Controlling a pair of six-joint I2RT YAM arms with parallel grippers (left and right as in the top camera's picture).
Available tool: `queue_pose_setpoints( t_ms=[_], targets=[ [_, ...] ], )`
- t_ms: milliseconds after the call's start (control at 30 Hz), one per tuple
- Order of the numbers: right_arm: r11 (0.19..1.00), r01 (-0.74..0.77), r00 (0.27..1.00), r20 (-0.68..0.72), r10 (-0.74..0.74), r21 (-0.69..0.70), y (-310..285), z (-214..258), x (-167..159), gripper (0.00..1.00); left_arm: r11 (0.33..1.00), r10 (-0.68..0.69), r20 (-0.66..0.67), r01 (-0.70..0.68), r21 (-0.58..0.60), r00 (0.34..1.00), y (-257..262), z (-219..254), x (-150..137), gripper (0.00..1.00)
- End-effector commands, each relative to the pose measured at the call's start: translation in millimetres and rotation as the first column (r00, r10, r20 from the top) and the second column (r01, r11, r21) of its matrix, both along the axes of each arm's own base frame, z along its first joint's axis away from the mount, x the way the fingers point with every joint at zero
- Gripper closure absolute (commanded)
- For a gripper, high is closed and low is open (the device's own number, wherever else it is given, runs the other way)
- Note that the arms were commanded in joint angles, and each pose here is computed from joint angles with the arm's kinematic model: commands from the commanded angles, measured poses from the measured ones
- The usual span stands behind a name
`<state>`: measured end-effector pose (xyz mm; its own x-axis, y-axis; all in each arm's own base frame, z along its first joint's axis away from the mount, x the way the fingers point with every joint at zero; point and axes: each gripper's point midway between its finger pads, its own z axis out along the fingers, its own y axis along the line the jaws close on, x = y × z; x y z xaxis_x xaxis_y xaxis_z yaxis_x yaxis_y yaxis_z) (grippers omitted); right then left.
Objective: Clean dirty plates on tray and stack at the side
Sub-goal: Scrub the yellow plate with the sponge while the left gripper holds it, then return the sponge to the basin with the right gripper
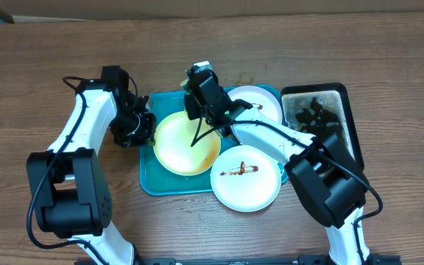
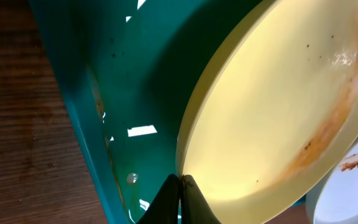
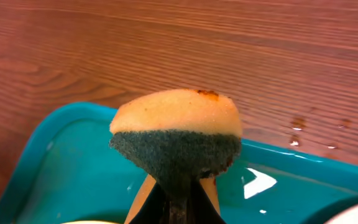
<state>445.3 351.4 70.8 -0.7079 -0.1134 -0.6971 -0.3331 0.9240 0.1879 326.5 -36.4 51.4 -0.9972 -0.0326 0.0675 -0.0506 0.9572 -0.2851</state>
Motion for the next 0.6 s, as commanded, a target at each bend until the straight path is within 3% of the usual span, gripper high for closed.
queue_pose_setpoints(
  t_ms=[0, 267, 567],
  targets=[
    [0.998, 0.027, 0.999, -0.032, -0.029, -0.061, -13.5, -14.1, -1.2, 0.96, 1.000, -0.018, 0.038, 0.018, -0.014, 0.999, -5.5, 11.1, 5.4, 0.96],
    [0.984, -0.011, 0.981, -0.194, -0.024, -0.178, -34.5, -41.6, -35.8, 0.96, 1.000, -0.018, 0.043, 0.018, -0.013, 0.999, -5.4, 11.1, 6.5, 0.96],
    [0.993, -0.005, 0.993, -0.120, -0.009, -0.120, -33.3, 15.6, -34.4, 0.96, 1.000, -0.017, 0.055, 0.018, -0.013, 0.998, -5.1, 11.1, 9.5, 0.96]
  ],
)
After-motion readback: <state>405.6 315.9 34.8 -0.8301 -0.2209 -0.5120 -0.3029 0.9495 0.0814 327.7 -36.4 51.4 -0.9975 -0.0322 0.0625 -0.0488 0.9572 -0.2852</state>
